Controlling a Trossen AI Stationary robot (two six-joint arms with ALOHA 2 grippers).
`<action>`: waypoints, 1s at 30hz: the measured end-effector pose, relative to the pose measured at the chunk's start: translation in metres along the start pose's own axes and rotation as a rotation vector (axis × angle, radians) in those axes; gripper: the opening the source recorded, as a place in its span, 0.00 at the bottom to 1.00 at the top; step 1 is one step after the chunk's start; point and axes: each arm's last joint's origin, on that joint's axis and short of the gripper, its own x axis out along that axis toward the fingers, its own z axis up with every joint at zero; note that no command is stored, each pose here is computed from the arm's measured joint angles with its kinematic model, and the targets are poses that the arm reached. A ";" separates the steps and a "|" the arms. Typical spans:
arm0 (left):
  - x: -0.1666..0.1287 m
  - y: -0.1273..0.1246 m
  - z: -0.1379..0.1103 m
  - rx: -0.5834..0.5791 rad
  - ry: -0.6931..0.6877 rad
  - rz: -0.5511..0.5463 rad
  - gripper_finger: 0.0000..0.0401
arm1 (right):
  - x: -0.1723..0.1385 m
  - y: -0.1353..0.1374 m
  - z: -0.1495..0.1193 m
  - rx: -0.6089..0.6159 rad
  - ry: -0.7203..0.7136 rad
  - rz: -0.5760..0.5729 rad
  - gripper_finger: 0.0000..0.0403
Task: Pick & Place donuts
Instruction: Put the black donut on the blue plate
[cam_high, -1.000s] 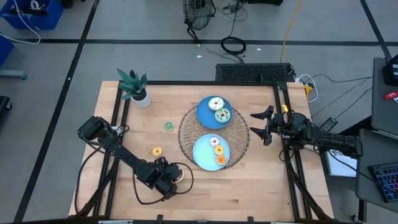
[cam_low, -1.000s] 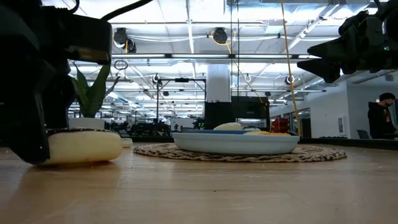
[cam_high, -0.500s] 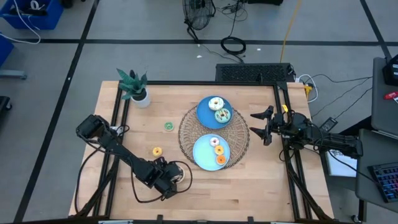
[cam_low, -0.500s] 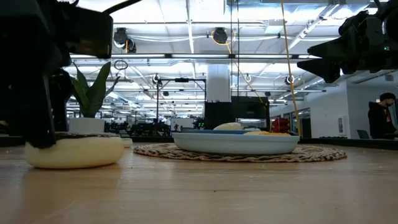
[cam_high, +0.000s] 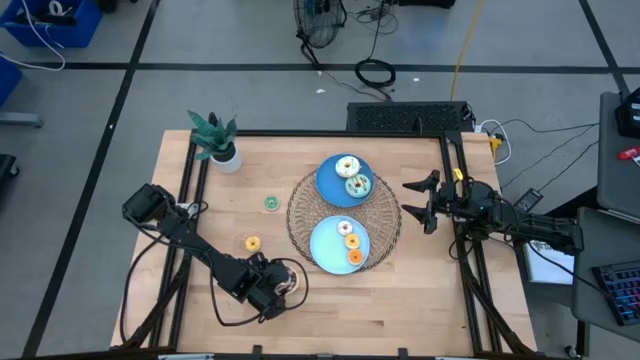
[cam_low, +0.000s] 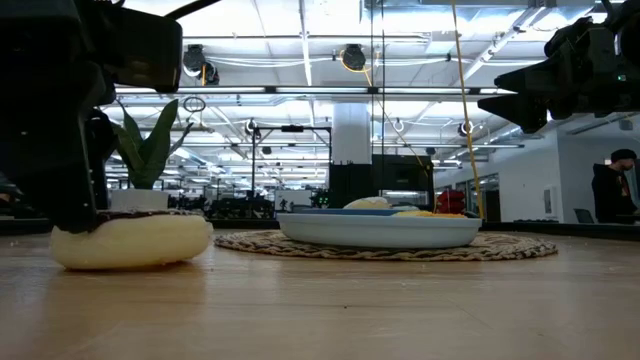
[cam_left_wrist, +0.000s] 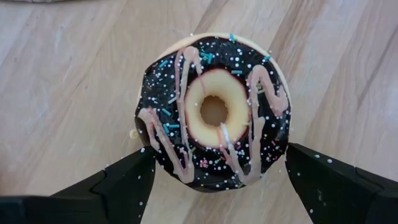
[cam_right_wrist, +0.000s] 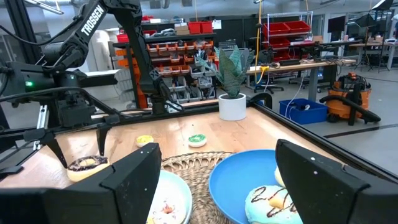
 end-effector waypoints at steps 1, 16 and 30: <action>0.000 0.000 0.000 -0.002 0.000 -0.001 0.88 | 0.000 0.000 0.000 0.000 0.000 0.000 0.75; 0.000 0.000 0.000 0.033 -0.007 0.003 0.85 | 0.000 0.000 0.000 0.000 0.000 0.000 0.75; 0.000 0.000 0.000 0.046 -0.017 0.008 0.50 | 0.000 0.000 0.000 0.000 0.000 0.000 0.75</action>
